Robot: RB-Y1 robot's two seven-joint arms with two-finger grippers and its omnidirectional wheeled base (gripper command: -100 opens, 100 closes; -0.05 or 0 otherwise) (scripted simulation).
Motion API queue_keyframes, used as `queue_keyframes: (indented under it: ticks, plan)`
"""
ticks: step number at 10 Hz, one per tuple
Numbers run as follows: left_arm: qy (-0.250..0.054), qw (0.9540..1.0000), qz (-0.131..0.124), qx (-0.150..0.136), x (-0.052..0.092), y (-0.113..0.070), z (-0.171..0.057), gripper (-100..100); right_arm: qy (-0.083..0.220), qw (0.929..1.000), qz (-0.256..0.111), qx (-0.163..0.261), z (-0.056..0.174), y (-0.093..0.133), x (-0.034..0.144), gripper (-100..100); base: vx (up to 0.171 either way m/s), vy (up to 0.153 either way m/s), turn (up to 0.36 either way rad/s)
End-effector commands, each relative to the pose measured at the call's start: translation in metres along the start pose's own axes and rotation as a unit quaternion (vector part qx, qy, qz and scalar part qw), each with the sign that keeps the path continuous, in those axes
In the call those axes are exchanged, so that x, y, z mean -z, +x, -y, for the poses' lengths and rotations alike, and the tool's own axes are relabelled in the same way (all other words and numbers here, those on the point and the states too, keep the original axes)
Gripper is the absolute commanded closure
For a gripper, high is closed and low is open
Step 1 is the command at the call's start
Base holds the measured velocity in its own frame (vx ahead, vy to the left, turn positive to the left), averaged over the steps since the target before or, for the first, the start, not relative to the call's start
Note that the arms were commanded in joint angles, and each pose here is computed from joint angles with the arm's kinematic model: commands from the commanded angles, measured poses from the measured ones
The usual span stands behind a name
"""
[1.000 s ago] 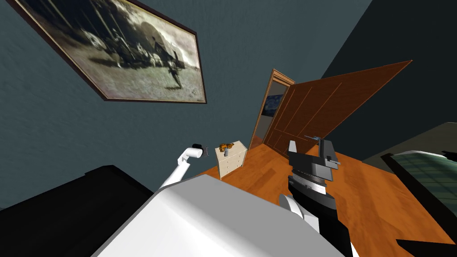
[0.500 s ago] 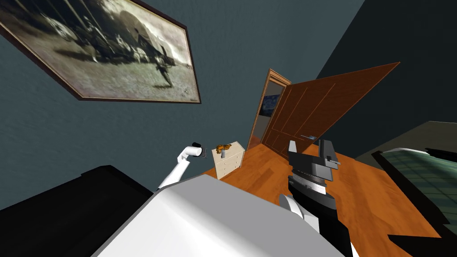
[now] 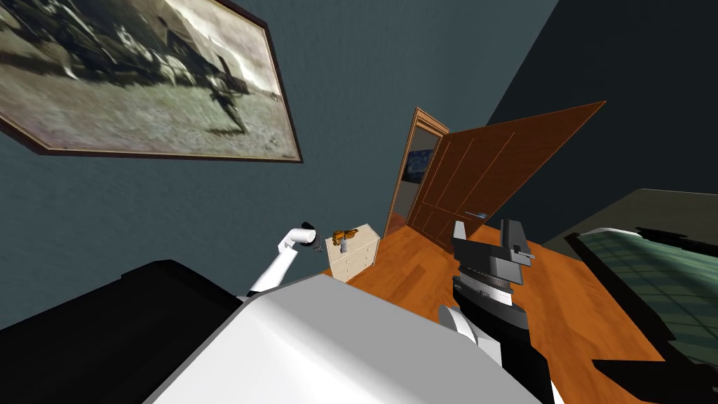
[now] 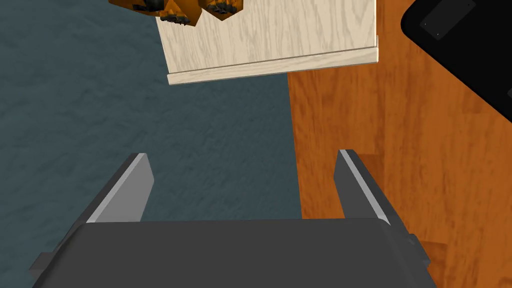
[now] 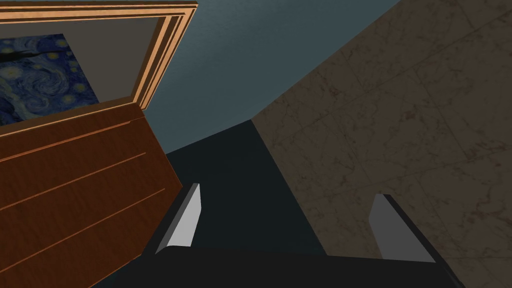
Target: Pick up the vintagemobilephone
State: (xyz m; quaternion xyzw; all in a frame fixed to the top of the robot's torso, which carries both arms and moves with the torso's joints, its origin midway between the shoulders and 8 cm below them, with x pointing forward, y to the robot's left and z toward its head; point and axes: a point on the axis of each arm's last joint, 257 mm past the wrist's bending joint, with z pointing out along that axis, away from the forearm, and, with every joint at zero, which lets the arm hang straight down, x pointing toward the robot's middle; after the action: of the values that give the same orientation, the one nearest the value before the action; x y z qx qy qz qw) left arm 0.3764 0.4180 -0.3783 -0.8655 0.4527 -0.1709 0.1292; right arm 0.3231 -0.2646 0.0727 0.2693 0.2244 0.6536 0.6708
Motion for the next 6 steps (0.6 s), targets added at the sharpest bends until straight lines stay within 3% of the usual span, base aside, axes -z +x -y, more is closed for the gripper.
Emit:
queue_keyframes:
  ticks: [1,6]
  plan:
    - [-0.018,0.9998,0.009,0.003,0.000,-0.005,-0.008,-100,0.000,1.0000,0.000,0.000,0.000,0.000,0.000,0,0.078,-0.055,-0.048]
    - [-0.077,0.9961,0.040,0.018,0.001,-0.030,-0.027,-100,0.000,1.0000,0.000,0.000,0.000,0.000,0.000,0,0.096,-0.062,-0.071]
